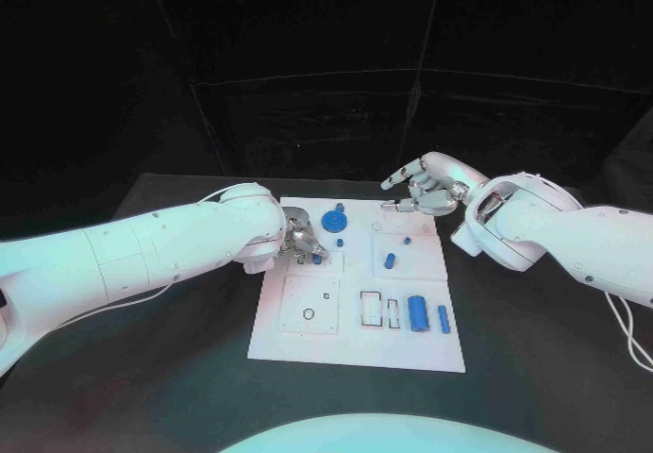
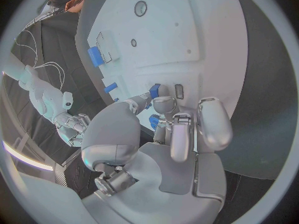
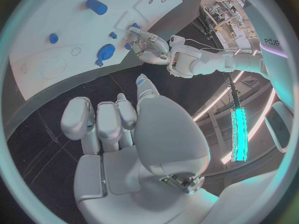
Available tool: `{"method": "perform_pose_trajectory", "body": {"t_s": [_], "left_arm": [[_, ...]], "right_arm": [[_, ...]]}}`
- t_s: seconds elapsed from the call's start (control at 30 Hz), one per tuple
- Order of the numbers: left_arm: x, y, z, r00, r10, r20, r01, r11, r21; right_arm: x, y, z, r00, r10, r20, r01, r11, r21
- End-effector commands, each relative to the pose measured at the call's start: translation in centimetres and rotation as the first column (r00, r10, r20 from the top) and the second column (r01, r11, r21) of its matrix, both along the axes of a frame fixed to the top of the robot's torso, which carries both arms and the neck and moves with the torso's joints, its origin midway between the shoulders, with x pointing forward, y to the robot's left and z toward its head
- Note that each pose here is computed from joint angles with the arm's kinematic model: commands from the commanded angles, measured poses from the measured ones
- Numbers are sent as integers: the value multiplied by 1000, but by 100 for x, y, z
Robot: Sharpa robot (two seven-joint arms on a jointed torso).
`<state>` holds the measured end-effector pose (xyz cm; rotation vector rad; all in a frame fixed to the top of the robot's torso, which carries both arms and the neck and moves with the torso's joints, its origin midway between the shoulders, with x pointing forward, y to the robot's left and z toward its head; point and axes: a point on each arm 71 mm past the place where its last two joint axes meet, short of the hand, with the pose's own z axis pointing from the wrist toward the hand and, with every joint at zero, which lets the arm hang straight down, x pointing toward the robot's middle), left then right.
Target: Assemble the parts on the task board
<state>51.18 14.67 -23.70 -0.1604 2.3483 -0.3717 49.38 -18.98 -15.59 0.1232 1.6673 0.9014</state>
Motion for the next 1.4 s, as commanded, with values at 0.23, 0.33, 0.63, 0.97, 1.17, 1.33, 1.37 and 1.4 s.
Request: {"method": "perform_pose_trajectory", "body": {"t_s": [0.23, 0.33, 0.63, 0.97, 1.17, 1.33, 1.37, 1.4], "left_arm": [[8, 12, 3, 1000, 1, 1, -1, 1000, 7], [1, 26, 9, 1000, 1, 6, -1, 1000, 0], [-4, 95, 87, 1000, 14, 23, -14, 999, -31], [118, 198, 424, 999, 39, 35, -36, 996, -76], [332, 349, 596, 998, 55, -1, -55, 998, 0], [453, 412, 631, 997, 79, -12, -78, 997, 27], [468, 416, 633, 997, 81, -12, -81, 996, 30], [486, 420, 633, 996, 84, -12, -84, 996, 34]], "right_arm": [[2, 11, 12, 1000, 11, 1, -11, 1000, 3], [3, 8, 11, 1000, 10, 1, -10, 1000, 3], [11, -5, 10, 1000, 7, 4, -7, 1000, 3], [24, -26, 7, 1000, 1, 5, -1, 1000, 1], [34, -39, 3, 1000, -3, 5, 3, 1000, 0], [39, -38, 2, 1000, -3, 6, 3, 1000, 0], [40, -37, 2, 1000, -3, 6, 3, 1000, 0], [41, -35, 2, 1000, -3, 6, 3, 1000, 0]]}}
